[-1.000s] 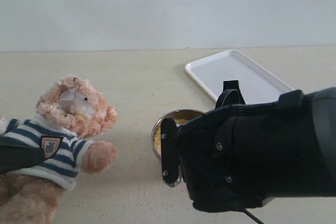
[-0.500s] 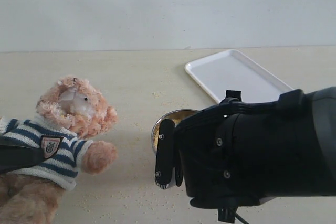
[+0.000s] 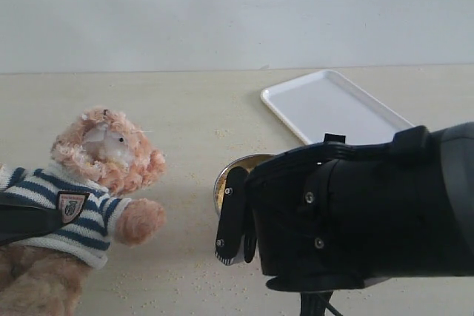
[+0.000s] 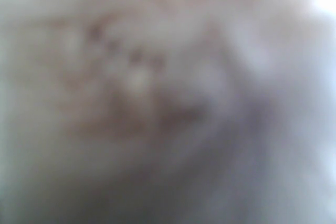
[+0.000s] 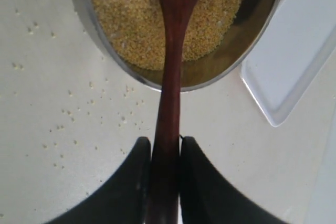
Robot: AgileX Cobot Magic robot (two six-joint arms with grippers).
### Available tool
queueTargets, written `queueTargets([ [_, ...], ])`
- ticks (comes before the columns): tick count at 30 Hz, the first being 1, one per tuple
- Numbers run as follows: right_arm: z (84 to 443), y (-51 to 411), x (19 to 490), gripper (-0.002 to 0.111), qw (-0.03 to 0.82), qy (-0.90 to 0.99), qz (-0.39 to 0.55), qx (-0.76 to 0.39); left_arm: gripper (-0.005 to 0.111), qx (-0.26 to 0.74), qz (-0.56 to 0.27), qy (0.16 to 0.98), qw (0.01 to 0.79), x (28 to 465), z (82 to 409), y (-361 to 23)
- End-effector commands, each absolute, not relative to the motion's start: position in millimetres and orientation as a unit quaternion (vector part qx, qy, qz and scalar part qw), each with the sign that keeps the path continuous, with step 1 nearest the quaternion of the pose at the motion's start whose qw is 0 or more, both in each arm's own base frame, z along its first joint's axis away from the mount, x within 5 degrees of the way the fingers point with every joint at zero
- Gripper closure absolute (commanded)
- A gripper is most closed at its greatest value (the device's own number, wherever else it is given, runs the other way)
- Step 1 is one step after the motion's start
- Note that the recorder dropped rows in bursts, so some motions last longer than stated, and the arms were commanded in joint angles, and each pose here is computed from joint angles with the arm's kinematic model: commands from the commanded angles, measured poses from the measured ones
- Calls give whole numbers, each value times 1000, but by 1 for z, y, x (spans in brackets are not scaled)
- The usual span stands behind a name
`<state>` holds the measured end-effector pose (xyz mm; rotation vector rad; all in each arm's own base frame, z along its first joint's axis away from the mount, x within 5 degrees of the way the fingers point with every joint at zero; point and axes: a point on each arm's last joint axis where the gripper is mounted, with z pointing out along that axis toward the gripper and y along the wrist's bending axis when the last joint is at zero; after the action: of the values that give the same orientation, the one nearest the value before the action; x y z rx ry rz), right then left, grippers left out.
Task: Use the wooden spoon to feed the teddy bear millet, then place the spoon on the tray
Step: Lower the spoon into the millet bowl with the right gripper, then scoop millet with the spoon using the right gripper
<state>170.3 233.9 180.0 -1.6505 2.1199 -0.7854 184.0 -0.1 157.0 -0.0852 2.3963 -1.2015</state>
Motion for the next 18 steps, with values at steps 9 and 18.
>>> queueTargets([
  [9, 209, 227, 192, 108, 192, 824, -199, -495, 102, -33, -447, 863, 234, 185, 159, -1],
  [18, 210, 219, 195, 108, 172, 860, -148, -457, 102, -33, -447, 863, 234, 185, 159, -1],
])
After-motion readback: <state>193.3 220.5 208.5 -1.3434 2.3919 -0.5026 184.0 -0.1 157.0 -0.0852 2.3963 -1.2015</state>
